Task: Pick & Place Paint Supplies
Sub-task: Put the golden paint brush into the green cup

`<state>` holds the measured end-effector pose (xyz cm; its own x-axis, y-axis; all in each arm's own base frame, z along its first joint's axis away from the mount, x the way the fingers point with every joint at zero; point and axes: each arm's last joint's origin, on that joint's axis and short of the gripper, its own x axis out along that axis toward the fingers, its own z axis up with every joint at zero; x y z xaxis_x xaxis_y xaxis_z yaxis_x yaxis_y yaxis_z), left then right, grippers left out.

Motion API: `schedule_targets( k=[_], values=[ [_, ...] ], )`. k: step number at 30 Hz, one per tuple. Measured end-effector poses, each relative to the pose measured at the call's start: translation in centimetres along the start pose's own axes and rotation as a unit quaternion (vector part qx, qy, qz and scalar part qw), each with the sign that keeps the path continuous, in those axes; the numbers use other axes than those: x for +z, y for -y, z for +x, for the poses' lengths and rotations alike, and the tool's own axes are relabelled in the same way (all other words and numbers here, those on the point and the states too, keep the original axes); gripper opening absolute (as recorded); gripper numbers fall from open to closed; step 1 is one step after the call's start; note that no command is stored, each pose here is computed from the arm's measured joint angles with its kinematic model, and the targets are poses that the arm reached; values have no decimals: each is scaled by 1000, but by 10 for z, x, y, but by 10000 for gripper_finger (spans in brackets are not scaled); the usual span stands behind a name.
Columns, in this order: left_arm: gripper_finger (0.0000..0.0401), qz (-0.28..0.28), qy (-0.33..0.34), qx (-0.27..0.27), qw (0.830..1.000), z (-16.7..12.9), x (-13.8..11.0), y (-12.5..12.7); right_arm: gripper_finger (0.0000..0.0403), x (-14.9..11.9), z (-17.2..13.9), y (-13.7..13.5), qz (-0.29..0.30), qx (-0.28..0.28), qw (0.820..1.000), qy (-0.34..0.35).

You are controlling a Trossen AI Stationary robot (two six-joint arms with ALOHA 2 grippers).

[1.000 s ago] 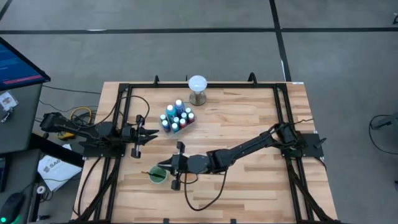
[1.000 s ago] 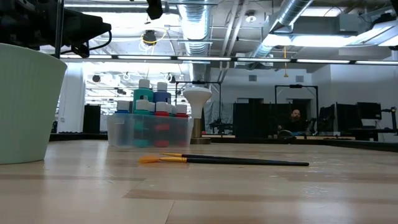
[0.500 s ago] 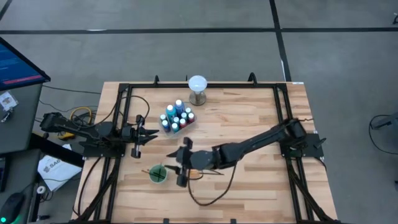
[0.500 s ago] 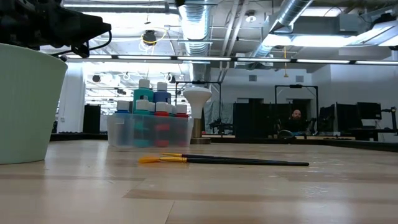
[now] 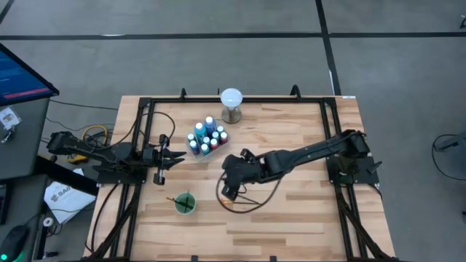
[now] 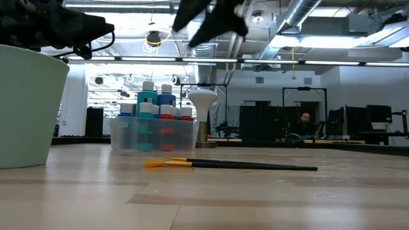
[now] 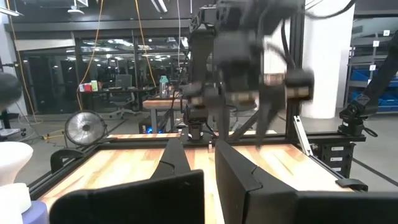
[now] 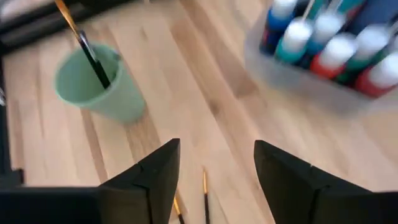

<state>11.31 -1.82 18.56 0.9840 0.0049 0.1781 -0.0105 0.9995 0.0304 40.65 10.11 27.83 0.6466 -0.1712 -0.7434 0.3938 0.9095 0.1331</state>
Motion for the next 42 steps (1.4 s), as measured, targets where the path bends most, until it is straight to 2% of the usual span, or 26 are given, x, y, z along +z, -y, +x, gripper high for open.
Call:
schedule_targets(
  k=[7,13,21,29,37,39,42],
  values=[
    [1,0,-1,0,1000,0,0,0,217,-29,50,-5,-23,-1,996,-91],
    [1,0,-1,0,1000,0,0,0,211,-47,92,-8,-29,13,991,-128],
    [1,1,-3,0,1000,1,-1,0,203,-61,125,-5,-34,21,988,-149],
    [1,1,-2,0,1000,1,-1,0,200,-66,137,0,-49,15,987,-155],
    [1,0,-2,0,1000,1,-1,0,155,-75,149,0,-66,4,984,-166],
    [1,0,-2,0,1000,1,-1,0,130,-78,151,1,-66,-4,983,-171],
    [1,0,-1,0,1000,1,0,0,67,-79,151,3,-66,-10,981,-182]
  ],
)
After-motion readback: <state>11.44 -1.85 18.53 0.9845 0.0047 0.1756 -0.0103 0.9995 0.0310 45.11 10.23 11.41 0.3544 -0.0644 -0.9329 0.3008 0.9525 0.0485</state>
